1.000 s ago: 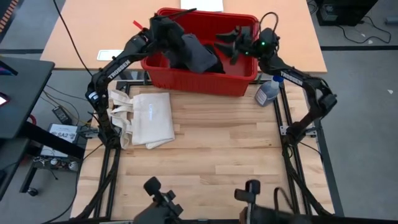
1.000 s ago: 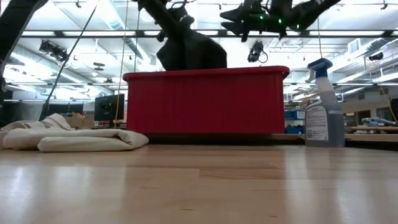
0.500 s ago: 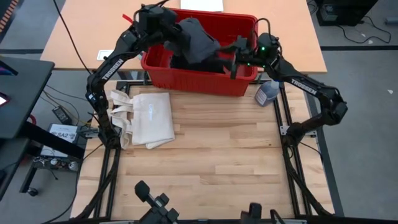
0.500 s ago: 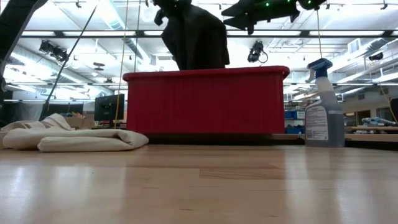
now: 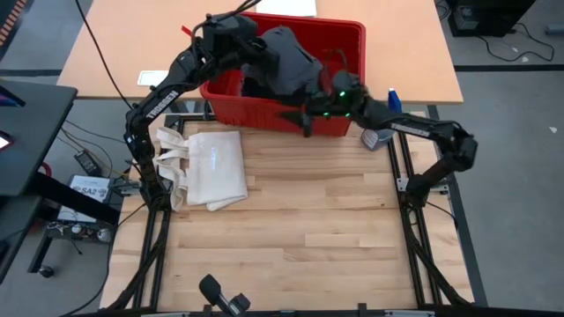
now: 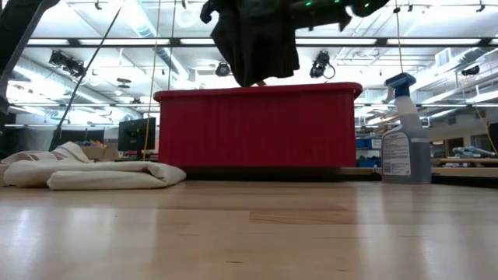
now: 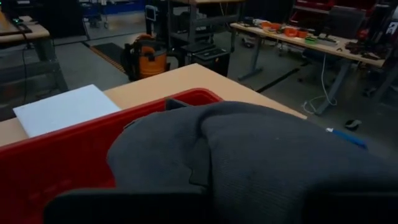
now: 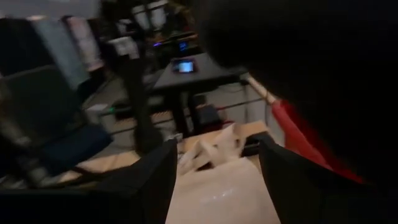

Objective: Sort clothes
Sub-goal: Remove the gray pants from the red bin

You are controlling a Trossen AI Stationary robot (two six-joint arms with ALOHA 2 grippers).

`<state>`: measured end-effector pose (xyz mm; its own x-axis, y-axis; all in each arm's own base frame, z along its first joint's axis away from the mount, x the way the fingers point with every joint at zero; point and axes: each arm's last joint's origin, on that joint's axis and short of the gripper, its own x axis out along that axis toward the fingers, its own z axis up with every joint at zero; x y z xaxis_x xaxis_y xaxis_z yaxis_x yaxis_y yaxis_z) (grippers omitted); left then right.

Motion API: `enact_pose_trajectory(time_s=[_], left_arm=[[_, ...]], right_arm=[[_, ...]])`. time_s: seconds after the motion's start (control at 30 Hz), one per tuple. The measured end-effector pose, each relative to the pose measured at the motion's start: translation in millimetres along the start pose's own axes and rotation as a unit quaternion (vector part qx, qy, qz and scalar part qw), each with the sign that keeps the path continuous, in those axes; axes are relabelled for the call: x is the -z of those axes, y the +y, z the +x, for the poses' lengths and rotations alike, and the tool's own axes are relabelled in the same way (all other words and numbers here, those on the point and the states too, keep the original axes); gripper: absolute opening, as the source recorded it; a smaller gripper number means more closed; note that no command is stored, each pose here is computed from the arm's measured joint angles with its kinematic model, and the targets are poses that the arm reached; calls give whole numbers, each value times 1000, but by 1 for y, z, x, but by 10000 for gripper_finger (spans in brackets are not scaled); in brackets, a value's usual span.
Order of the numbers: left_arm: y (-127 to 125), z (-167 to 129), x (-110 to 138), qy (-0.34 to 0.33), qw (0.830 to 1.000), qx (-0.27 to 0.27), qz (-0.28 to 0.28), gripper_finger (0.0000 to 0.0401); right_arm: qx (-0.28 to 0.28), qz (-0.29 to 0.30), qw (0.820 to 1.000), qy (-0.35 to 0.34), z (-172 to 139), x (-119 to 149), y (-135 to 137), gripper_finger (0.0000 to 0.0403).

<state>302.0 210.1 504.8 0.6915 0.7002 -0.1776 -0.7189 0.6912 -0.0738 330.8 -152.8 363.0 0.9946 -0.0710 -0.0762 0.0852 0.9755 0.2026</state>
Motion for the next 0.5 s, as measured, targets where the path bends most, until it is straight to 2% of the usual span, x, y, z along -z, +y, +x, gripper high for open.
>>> enact_pose_trajectory(time_s=[0.13,0.33,0.43,0.5], left_arm=[[-7,-4,-4,-17,1000,5,-19,27],[-16,-35,-16,-37,999,18,-16,27],[-18,-55,-20,-31,999,27,7,27],[-21,-65,-18,-8,999,31,30,27]], right_arm=[[61,28,997,-41,20,9,6,230],[187,28,979,-71,21,9,-6,218],[209,11,973,-94,10,-2,-15,215],[204,7,974,-104,1,-10,-18,215]])
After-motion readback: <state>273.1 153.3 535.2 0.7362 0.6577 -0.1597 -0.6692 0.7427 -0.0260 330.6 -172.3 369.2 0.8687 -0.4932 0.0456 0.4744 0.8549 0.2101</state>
